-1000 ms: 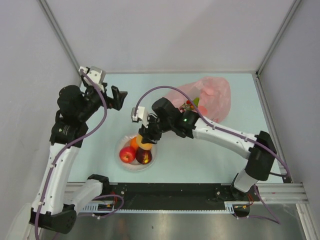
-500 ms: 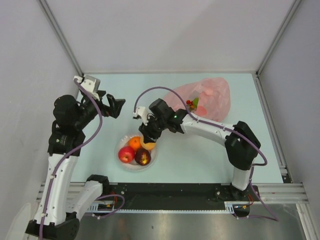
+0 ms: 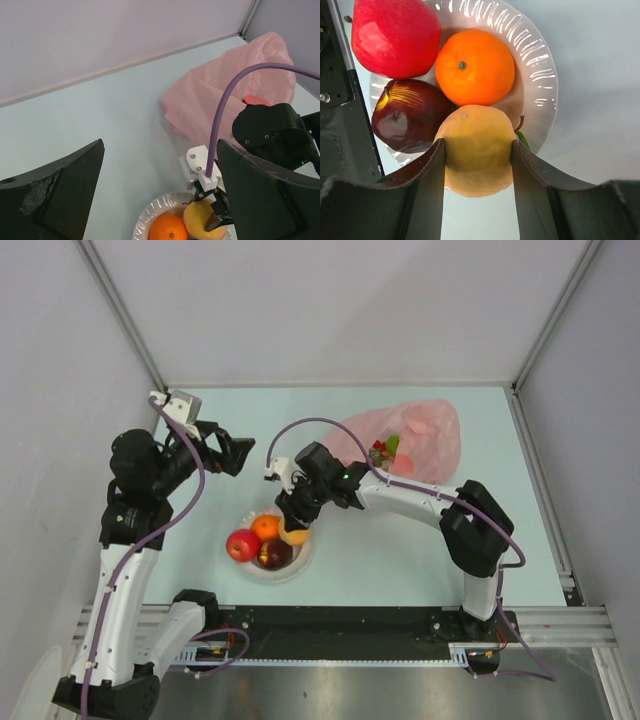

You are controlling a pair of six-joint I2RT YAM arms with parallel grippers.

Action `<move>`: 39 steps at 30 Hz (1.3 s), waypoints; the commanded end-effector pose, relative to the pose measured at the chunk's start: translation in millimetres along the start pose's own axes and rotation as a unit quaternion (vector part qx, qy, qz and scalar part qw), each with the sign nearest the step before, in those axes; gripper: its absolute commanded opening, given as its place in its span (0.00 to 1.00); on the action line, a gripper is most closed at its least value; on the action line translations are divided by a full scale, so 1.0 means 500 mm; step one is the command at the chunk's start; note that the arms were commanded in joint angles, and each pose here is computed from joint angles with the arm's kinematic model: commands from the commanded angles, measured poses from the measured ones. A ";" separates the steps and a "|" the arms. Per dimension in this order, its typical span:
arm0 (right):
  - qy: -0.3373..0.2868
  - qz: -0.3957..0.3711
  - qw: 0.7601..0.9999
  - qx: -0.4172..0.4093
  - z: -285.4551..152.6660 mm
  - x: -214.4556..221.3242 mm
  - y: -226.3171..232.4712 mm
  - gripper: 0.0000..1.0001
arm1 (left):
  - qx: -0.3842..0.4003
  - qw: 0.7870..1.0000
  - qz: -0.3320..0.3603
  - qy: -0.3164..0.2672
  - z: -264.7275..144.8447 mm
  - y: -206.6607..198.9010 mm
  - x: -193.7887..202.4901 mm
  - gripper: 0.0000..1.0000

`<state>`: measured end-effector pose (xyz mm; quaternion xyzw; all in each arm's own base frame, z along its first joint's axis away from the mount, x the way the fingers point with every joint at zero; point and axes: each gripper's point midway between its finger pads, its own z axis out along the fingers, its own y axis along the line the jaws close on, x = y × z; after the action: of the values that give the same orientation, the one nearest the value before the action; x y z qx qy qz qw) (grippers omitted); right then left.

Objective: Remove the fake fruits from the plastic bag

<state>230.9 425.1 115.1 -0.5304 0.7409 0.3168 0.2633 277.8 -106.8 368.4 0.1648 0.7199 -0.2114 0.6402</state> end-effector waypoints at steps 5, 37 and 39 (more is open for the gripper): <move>-0.005 0.018 1.000 0.006 0.030 0.001 -0.003 0.56 | 0.005 1.000 -0.005 -0.015 0.006 0.002 -0.018 1.00; -0.218 0.094 0.928 0.287 -0.627 -0.126 -0.174 0.77 | 0.332 0.936 0.078 0.089 0.144 -0.280 0.051 1.00; -0.197 0.125 0.919 0.318 -0.630 -0.081 -0.233 0.68 | 0.363 0.919 0.094 0.119 0.160 -0.327 0.080 1.00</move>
<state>297.4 228.1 373.9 -0.3222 0.7322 0.2486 0.5461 277.2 -251.7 343.6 0.3893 0.6806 -0.3678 0.4999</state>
